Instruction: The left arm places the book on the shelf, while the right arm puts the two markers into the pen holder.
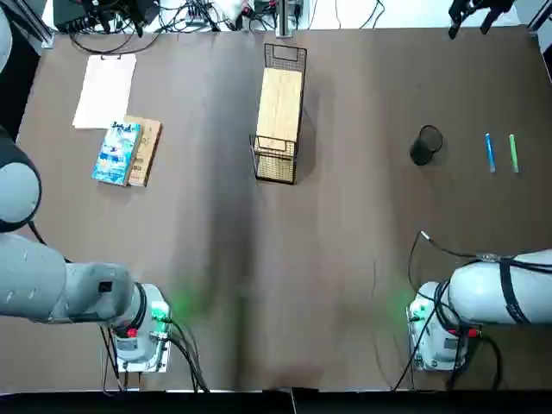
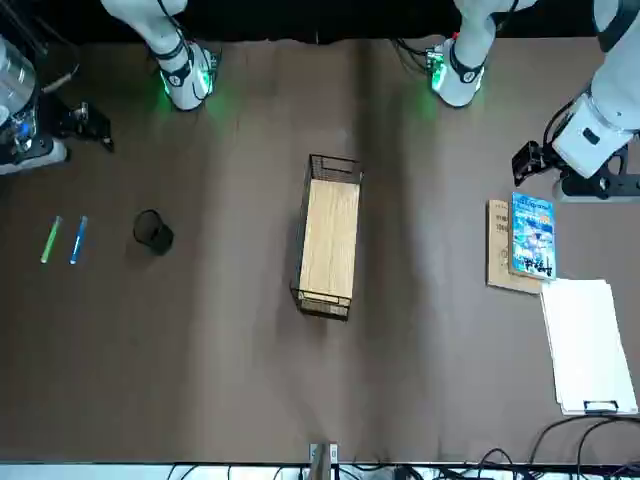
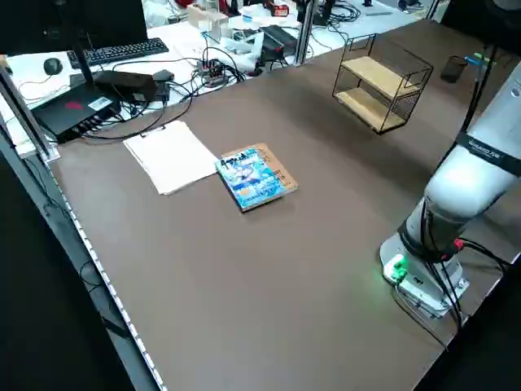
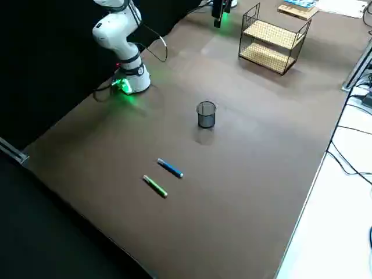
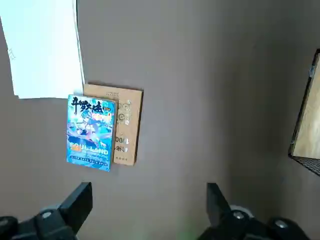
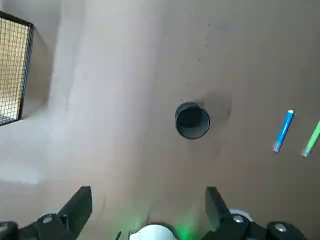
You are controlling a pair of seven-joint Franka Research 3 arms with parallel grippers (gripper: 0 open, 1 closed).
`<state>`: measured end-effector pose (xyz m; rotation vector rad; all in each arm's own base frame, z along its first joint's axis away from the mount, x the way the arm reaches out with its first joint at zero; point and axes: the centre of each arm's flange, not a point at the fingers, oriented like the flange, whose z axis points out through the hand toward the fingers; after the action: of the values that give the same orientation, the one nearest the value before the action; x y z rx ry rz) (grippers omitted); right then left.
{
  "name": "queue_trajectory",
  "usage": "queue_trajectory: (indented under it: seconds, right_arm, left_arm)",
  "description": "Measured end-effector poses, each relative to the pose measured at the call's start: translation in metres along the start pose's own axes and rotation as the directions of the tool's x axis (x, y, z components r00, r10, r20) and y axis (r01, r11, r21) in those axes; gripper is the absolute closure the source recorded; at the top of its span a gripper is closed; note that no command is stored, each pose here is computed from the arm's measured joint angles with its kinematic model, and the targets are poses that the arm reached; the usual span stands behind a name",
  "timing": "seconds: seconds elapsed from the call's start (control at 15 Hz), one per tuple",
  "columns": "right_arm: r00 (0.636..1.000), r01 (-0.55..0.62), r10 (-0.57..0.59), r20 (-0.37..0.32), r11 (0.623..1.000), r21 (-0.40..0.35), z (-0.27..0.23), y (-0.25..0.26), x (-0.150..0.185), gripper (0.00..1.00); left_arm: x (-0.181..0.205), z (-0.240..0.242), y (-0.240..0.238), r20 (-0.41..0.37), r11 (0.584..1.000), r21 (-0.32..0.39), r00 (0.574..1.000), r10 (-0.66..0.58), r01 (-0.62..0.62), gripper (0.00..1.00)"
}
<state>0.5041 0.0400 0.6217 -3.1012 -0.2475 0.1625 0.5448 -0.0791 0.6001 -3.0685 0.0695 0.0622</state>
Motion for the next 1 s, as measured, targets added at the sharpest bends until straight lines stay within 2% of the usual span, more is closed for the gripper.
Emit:
queue_trajectory:
  seconds: [0.2,0.47,0.6,0.73,0.87,1.0]
  right_arm:
    - [1.000,-0.005,0.005,0.030,1.000,0.002,0.002,0.001,-0.011,0.00]
    - [1.000,-0.023,0.023,0.019,1.000,0.003,0.001,0.008,-0.010,0.00]
    - [0.999,-0.032,0.032,-0.014,0.999,0.002,-0.002,0.012,-0.007,0.00]
    - [0.999,-0.045,0.045,-0.026,0.999,0.002,-0.004,0.015,-0.006,0.00]
    - [0.998,-0.059,0.059,-0.033,0.998,0.003,-0.004,0.021,-0.006,0.00]
    - [0.994,-0.104,0.104,-0.026,0.995,0.008,-0.002,0.040,-0.009,0.00]
  left_arm:
    - [0.000,0.000,-0.001,0.000,1.000,-0.005,1.000,-0.009,0.009,0.00]
    - [0.001,0.002,-0.015,0.009,0.999,-0.021,0.999,-0.037,0.038,0.00]
    - [0.002,0.019,-0.043,0.057,0.997,-0.019,0.996,-0.071,0.073,0.00]
    - [0.006,0.053,-0.086,0.142,0.997,0.014,0.987,-0.080,0.079,0.00]
    - [0.013,0.086,-0.133,0.203,0.998,0.049,0.978,-0.058,0.048,0.00]
    - [0.021,0.119,-0.176,0.236,0.999,0.050,0.972,-0.013,0.002,0.00]
